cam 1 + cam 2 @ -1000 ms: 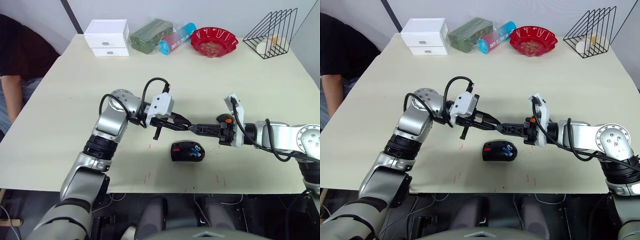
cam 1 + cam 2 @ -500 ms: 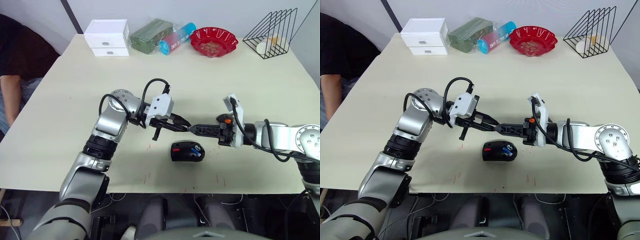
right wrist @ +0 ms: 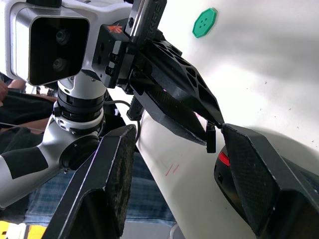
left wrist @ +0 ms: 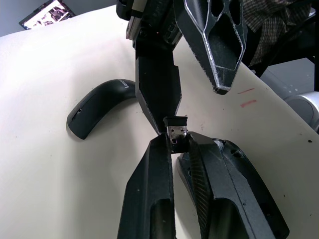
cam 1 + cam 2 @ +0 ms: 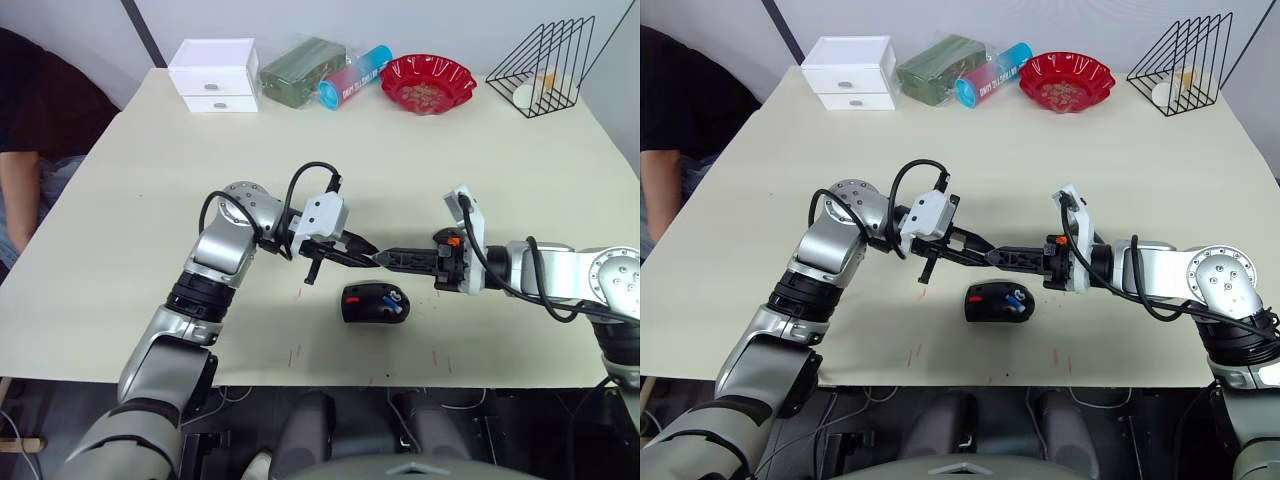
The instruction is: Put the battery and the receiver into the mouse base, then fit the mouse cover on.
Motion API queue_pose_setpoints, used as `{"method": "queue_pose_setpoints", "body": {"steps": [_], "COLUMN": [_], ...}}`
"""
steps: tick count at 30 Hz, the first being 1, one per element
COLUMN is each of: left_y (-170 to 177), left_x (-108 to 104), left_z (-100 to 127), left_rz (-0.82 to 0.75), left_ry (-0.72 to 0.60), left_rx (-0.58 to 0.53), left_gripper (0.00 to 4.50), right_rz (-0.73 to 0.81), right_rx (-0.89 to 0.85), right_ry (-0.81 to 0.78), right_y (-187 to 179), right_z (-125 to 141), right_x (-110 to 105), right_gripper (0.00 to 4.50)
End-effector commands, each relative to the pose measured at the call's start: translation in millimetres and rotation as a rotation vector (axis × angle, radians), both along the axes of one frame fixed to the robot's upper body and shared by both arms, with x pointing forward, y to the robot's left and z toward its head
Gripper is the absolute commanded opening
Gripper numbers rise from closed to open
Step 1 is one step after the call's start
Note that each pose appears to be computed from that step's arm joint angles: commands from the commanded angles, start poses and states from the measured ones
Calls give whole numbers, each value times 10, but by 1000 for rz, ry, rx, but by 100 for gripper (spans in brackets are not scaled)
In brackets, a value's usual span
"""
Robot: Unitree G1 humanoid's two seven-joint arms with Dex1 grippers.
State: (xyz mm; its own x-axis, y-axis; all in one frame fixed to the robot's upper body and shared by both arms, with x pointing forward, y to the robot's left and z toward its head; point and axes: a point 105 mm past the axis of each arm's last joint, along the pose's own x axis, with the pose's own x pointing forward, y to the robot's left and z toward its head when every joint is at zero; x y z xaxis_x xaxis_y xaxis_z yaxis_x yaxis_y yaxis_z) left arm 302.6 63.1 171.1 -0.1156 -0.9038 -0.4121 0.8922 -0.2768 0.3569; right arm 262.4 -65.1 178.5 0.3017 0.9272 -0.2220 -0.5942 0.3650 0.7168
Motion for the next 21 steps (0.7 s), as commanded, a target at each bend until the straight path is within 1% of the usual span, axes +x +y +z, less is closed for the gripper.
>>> {"method": "queue_pose_setpoints", "body": {"steps": [1, 17, 19, 21], "left_y": [-24, -27, -28, -30], "left_x": [-2, 15, 14, 13], "left_z": [51, 49, 49, 50], "left_rz": [-8, -5, -6, -7], "left_ry": [-17, -22, -22, -21], "left_rx": [-19, -20, -20, -22], "left_gripper": [9, 9, 9, 9], "right_rz": [57, 57, 56, 54], "right_rx": [40, 34, 35, 33], "right_ry": [-31, -30, -31, -30], "right_y": [54, 50, 51, 50], "right_z": [125, 126, 129, 127], "right_x": [-85, -74, -72, -69], "right_gripper": [286, 286, 233, 153]}}
